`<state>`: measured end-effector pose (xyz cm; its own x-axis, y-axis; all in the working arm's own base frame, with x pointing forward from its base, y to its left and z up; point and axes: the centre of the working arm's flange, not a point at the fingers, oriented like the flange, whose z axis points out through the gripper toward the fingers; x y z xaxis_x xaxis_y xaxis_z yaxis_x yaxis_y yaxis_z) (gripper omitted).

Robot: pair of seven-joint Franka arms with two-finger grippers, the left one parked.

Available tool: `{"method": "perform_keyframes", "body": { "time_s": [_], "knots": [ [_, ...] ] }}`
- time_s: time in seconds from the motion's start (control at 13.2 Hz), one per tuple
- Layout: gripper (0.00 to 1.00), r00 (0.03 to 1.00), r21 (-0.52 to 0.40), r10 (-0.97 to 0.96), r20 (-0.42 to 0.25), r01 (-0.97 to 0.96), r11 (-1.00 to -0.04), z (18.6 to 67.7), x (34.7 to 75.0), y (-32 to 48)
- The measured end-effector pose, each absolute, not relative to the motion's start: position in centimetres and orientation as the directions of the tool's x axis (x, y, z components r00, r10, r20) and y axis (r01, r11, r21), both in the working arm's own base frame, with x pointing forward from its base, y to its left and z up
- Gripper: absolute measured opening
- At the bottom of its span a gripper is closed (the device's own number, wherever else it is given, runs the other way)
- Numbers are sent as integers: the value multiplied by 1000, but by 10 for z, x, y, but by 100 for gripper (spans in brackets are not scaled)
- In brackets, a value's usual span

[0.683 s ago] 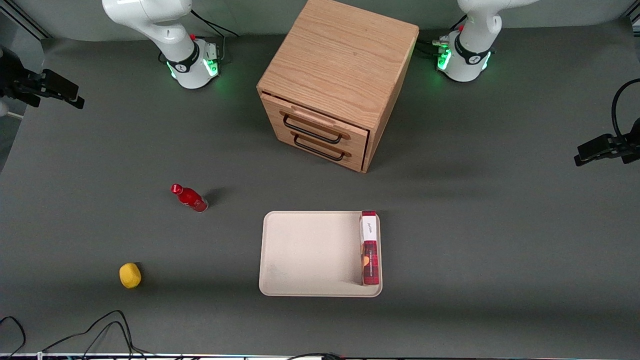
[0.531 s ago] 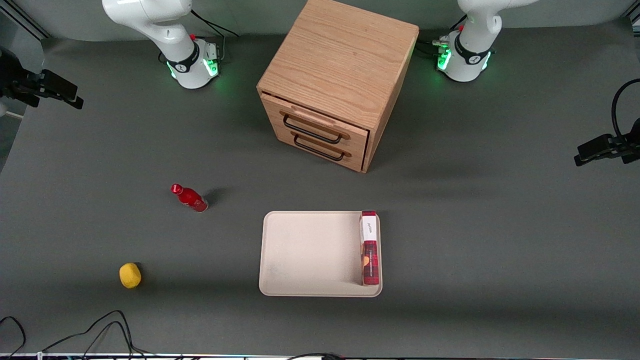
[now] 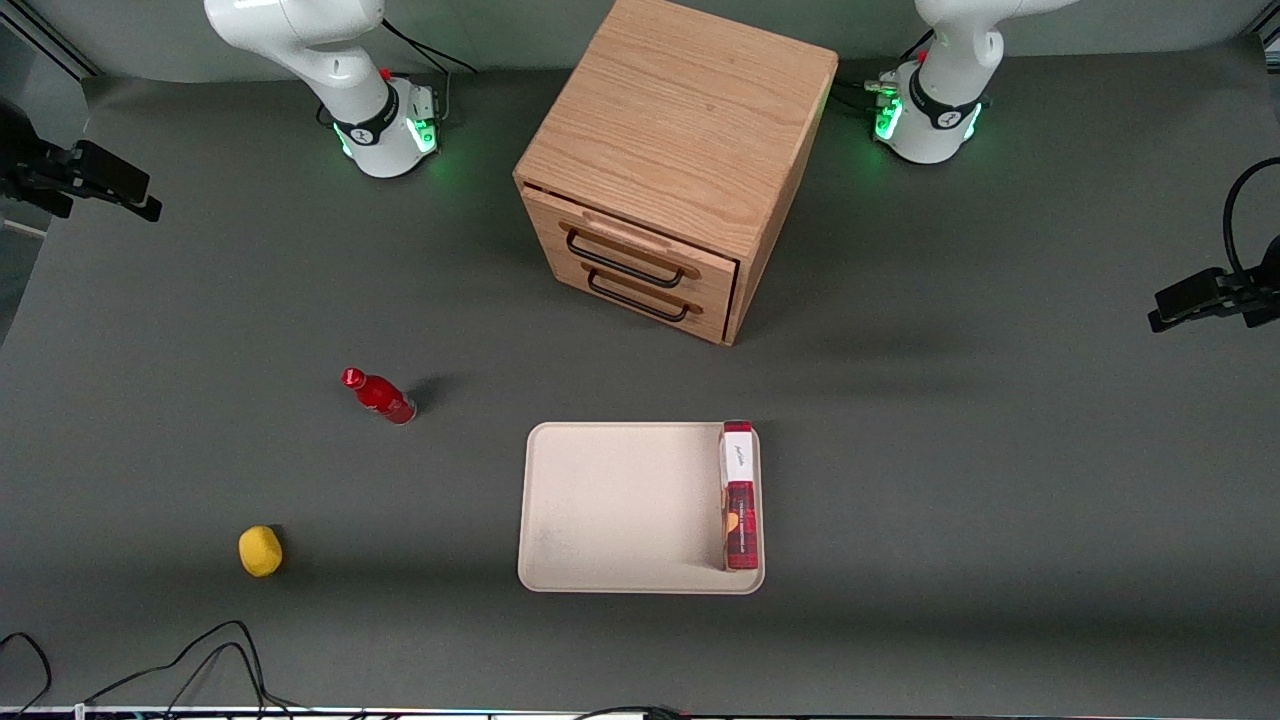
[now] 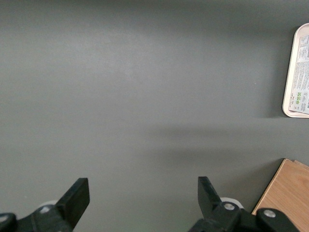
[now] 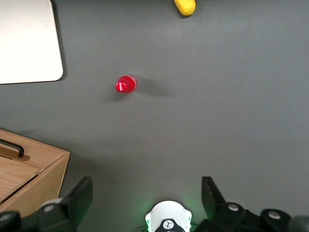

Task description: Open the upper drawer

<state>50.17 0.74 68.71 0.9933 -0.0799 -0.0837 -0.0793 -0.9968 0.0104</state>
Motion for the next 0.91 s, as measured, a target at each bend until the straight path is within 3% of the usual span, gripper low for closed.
{"method": "perform_keyframes", "body": {
  "time_s": [0.15, 0.46, 0.68, 0.91],
  "knots": [
    [100, 998, -34, 10, -59, 8, -999, 699, 501, 22],
    [100, 951, -232, 306, -41, 289, -929, 691, 504, 84],
    [100, 827, -421, 563, 9, 514, -748, 655, 525, 140],
    [100, 749, -598, 662, 36, 547, -586, 596, 555, 180]
  ]
}}
